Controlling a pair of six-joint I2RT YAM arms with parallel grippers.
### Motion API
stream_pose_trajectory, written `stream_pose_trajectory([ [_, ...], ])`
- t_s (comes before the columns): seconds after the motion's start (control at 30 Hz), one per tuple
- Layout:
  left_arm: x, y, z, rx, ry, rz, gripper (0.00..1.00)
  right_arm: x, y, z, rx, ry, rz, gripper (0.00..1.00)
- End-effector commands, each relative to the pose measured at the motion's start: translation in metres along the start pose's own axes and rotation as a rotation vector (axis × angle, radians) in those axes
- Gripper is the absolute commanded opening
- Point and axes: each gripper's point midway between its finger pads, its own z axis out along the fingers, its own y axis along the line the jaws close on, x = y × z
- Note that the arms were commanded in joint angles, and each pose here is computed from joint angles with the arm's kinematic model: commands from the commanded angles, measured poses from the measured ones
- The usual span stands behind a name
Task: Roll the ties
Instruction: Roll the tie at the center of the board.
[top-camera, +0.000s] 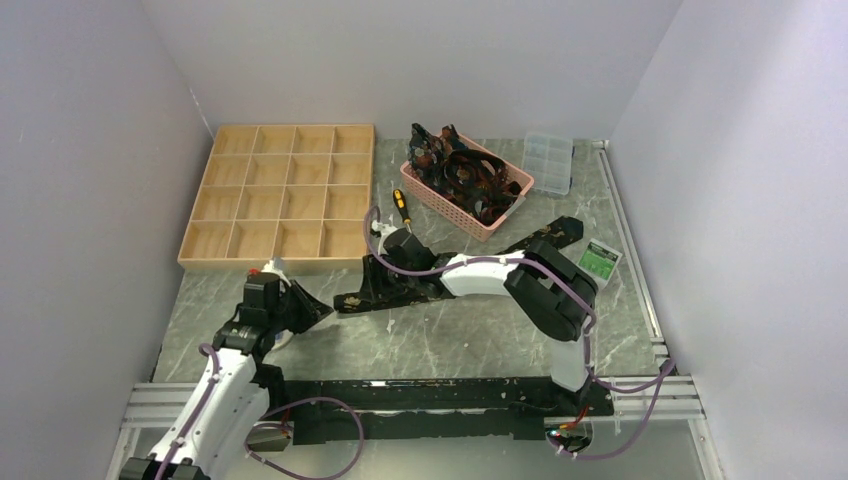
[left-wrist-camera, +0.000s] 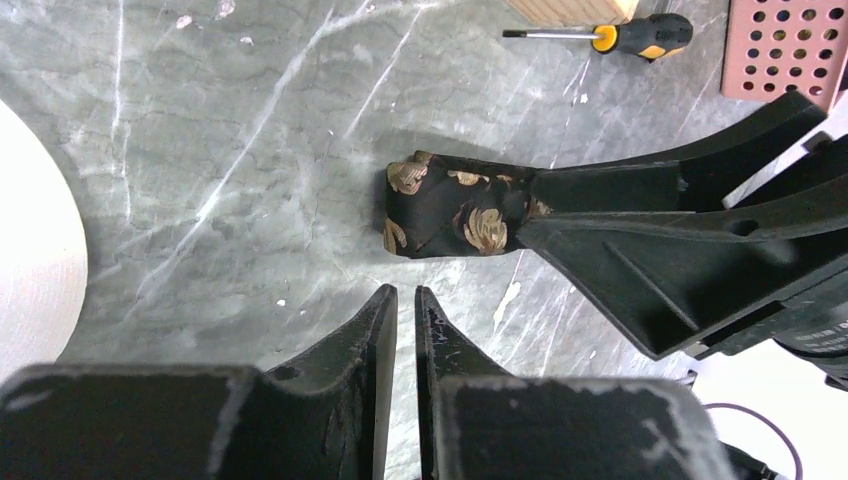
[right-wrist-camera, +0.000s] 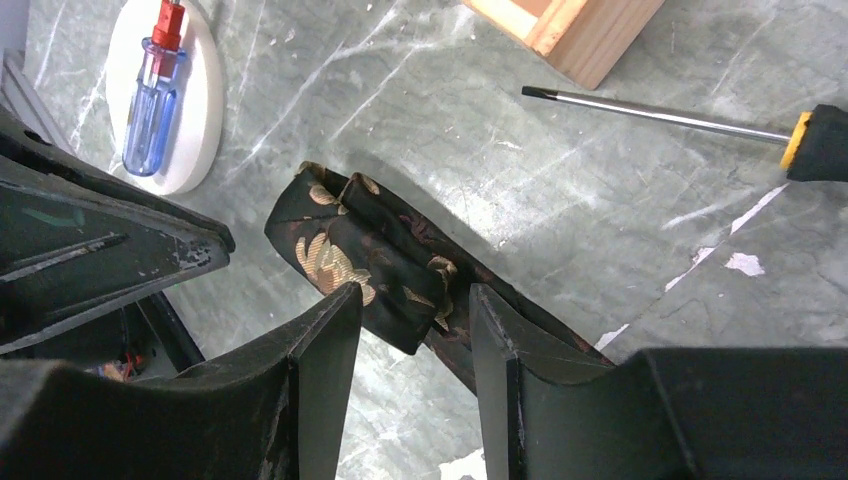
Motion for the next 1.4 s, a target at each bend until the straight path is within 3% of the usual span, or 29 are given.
stream_pose_trajectory([
  [0.0, -0.007, -0.003, -0.004, -0.015, -0.031, 0.001, 0.17, -0.032, 0.016, -0.013, -0.005, -0.068, -0.036, 0.49],
  [0.3, -0.025, -0.001, -0.003, -0.069, -0.107, -0.044, 0.47, -0.020, 0.021, 0.000, -0.053, -0.020, 0.034, 0.48],
  [0.67, -0.023, 0.004, 0.006, -0.081, -0.090, -0.050, 0.48, -0.009, 0.022, 0.013, -0.109, 0.009, 0.103, 0.38],
  [1.07, -0.018, 0.003, 0.012, -0.071, -0.055, -0.050, 0.53, -0.004, 0.029, 0.020, -0.210, -0.008, 0.088, 0.18],
  [1.37, -0.012, 0.003, 0.025, -0.028, -0.011, -0.063, 0.55, 0.008, 0.016, 0.025, -0.184, -0.004, 0.060, 0.15],
])
